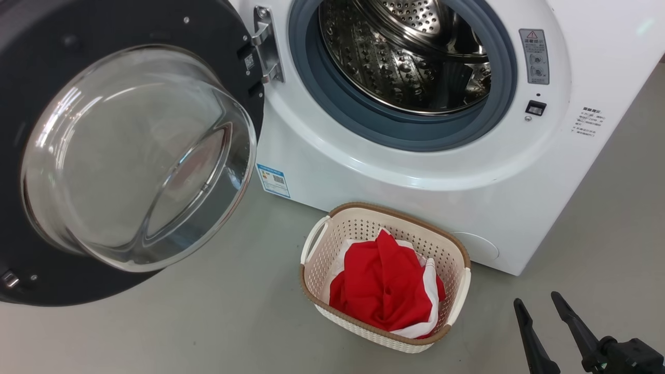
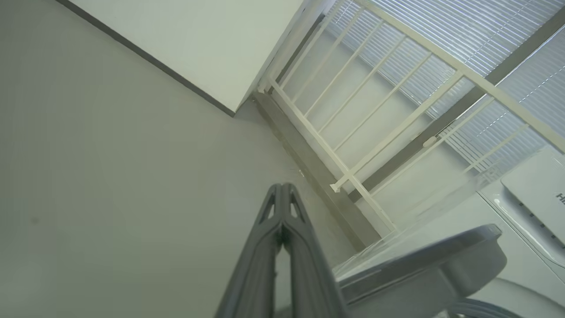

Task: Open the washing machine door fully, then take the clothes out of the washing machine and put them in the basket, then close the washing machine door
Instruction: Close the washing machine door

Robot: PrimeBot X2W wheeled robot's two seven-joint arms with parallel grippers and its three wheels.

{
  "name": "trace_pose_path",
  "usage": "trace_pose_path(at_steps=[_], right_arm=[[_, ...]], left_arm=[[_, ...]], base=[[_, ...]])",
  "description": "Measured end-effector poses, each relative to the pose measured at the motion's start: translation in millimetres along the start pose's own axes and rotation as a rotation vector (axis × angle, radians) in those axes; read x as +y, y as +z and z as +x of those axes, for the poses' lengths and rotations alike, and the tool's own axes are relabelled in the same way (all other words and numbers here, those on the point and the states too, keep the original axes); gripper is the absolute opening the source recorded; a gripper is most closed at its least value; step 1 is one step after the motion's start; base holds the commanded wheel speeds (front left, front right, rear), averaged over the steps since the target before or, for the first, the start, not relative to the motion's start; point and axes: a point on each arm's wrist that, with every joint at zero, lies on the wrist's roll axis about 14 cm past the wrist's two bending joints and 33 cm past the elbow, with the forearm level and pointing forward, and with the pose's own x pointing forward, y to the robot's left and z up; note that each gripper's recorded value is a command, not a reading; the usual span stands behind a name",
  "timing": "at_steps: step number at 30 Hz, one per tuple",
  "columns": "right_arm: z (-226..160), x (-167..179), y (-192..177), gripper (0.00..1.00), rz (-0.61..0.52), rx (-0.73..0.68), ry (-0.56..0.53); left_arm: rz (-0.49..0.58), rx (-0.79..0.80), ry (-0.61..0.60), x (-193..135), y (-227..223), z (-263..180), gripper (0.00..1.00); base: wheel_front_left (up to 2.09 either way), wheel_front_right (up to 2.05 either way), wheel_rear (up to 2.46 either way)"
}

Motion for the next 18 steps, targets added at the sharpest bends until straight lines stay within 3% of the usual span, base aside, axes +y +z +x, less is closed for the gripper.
trace_pose_path(at_steps=[18], right_arm=[[-4.2,-11.8,-2.3,1.0,-0.065,0.013,-0.013]], left_arm=[[-0.021,0.405,0.044,6.2,-76.1,0.0,0.0]], base=[[0.0,0.0,0.0]])
